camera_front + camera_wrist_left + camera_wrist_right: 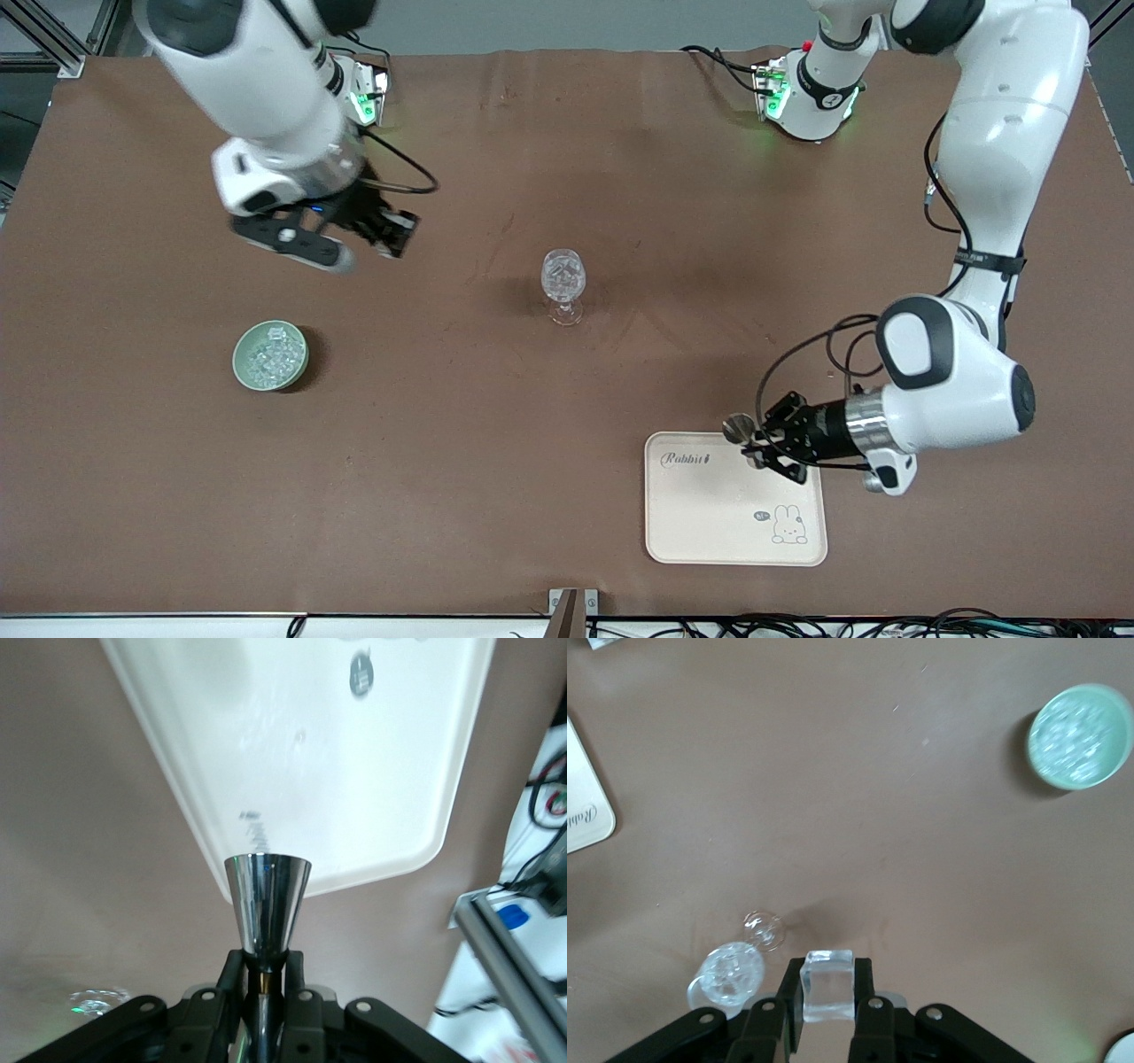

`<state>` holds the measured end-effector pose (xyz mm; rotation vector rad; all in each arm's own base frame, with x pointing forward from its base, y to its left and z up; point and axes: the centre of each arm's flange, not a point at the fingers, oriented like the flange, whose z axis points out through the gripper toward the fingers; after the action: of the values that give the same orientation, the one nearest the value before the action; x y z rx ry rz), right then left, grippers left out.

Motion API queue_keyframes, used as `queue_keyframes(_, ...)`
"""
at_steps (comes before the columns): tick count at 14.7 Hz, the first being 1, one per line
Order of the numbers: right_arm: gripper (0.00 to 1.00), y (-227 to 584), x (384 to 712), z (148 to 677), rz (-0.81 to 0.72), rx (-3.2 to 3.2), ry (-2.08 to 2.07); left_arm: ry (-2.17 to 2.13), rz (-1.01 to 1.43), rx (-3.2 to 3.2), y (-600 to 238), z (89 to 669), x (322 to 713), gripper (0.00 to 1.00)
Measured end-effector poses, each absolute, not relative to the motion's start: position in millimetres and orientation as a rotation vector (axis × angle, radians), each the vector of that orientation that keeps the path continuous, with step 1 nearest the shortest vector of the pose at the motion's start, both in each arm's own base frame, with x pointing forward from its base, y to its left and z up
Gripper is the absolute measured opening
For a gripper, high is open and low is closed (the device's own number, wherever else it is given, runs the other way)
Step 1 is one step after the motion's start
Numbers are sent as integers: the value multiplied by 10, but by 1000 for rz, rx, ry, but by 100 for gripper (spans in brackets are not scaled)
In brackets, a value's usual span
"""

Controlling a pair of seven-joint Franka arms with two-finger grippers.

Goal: Pour wine and add ice with both arms
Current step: 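Carry the jigger to the tray while the right gripper brings ice over the glass, then drop the ice cube into the glass while the left gripper lowers the jigger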

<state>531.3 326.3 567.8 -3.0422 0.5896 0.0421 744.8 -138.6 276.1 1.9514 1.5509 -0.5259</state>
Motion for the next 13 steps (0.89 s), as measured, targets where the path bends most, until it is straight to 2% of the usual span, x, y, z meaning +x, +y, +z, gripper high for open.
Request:
queue_keyframes(3,26,3868,5182,5244,63,-3047,609,1611,-579,1764,-1066,2214,7544,22)
queue_keyframes(7,26,4563,5028,4581,76,-3045,649,1674,-702,1514,-955,1820,7572,21)
queue_keyframes(10,26,4797,4995,4238,104,-3061,682,1710,-760,1406,-885,1581,7543,21)
queue_keyframes(13,26,4897,4979,4107,110,-3064,691,1733,-794,1304,-768,1457,7536,21)
